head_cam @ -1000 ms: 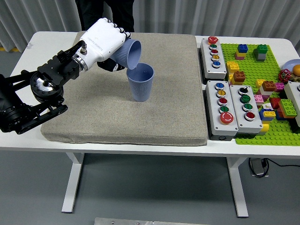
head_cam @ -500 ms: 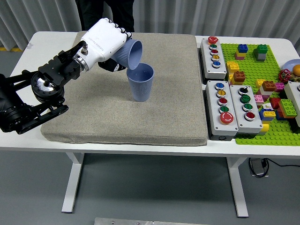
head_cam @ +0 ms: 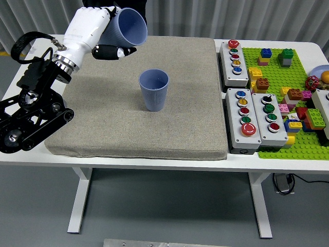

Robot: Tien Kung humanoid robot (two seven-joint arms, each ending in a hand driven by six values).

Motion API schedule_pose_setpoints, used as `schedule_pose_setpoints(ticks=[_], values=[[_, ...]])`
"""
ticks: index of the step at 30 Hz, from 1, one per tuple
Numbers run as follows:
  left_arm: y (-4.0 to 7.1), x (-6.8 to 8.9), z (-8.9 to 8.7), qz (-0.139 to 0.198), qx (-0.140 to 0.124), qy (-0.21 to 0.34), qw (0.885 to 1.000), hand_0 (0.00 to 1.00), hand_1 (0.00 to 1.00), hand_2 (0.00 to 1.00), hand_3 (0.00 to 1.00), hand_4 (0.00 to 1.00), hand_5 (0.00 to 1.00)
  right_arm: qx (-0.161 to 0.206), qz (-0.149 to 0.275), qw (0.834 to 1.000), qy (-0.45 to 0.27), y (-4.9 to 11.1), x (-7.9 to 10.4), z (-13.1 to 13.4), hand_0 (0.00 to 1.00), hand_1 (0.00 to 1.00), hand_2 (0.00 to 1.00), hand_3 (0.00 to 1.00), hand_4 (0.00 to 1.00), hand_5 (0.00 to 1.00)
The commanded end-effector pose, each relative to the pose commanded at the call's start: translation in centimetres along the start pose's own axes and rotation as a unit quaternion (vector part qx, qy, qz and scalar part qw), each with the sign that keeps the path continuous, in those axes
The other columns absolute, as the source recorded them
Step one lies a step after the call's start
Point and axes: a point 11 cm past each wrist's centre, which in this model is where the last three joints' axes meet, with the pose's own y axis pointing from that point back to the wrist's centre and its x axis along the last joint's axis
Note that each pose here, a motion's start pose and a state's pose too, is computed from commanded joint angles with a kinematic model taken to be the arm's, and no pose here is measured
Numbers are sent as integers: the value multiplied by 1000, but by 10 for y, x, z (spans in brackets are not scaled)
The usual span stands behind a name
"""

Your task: Pick cup pour cup place

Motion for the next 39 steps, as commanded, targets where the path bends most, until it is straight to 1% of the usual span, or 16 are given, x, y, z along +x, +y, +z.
schedule_pose_setpoints(ticks=[2, 4, 6, 7, 8, 10, 11, 14, 18, 21, 26, 27, 29, 32, 37, 39], values=[[5, -4, -2, 13, 20, 68, 997, 443, 427, 490, 504, 817, 277, -2, 1, 1000, 2, -1, 1, 2, 672, 614, 560, 556, 2, 214], [13, -14, -5, 23, 44, 136, 989, 443, 427, 490, 504, 817, 277, -4, 4, 1000, 5, -1, 3, 4, 672, 614, 560, 556, 2, 214], [22, -27, -8, 24, 70, 192, 979, 444, 425, 491, 505, 819, 283, -6, 6, 1000, 8, -2, 5, 6, 672, 614, 560, 556, 2, 214], [28, -37, -11, 25, 88, 222, 971, 444, 425, 491, 505, 819, 283, -7, 7, 1000, 9, -3, 6, 8, 672, 614, 560, 556, 2, 214], [31, -41, -13, 25, 99, 242, 965, 444, 425, 491, 505, 819, 283, -7, 7, 1000, 9, -3, 6, 8, 672, 614, 560, 556, 2, 214], [43, -61, -18, 15, 133, 284, 949, 444, 425, 491, 505, 819, 283, -9, 9, 1000, 10, -4, 7, 10, 672, 614, 560, 556, 2, 214], [47, -68, -20, 11, 144, 295, 944, 444, 425, 491, 505, 819, 283, -10, 9, 1000, 10, -4, 8, 11, 672, 614, 560, 556, 2, 214], [58, -83, -21, 5, 157, 307, 939, 445, 425, 490, 502, 820, 284, -11, 10, 1000, 10, -5, 9, 13, 673, 614, 560, 557, 2, 213], [68, -96, -21, 3, 168, 317, 933, 444, 424, 488, 501, 820, 288, -11, 8, 1000, 9, -4, 8, 13, 673, 614, 560, 556, 2, 209], [74, -104, -22, 9, 175, 318, 932, 444, 424, 488, 501, 820, 288, -11, 7, 1000, 7, -4, 7, 13, 673, 614, 560, 556, 2, 209], [84, -117, -30, 25, 201, 317, 927, 451, 435, 491, 507, 819, 291, -11, 6, 1000, 5, -4, 7, 14, 672, 613, 560, 556, 2, 207], [89, -127, -29, 16, 198, 307, 931, 451, 435, 491, 507, 819, 291, -11, 6, 1000, 5, -5, 7, 15, 672, 613, 560, 556, 2, 207], [95, -138, -30, 6, 199, 298, 934, 451, 435, 491, 507, 819, 291, -11, 6, 1000, 5, -5, 7, 15, 672, 613, 560, 556, 2, 207], [103, -149, -32, -5, 198, 289, 937, 461, 452, 497, 509, 817, 297, -12, 5, 1000, 6, -5, 6, 15, 673, 614, 560, 557, 2, 209], [111, -161, -37, -10, 186, 281, 941, 472, 471, 507, 509, 815, 303, -12, 4, 1000, 6, -4, 6, 15, 672, 614, 560, 557, 2, 208], [113, -163, -39, -5, 182, 292, 939, 472, 471, 507, 509, 815, 303, -11, 4, 1000, 5, -4, 5, 15, 672, 614, 560, 557, 2, 208]])
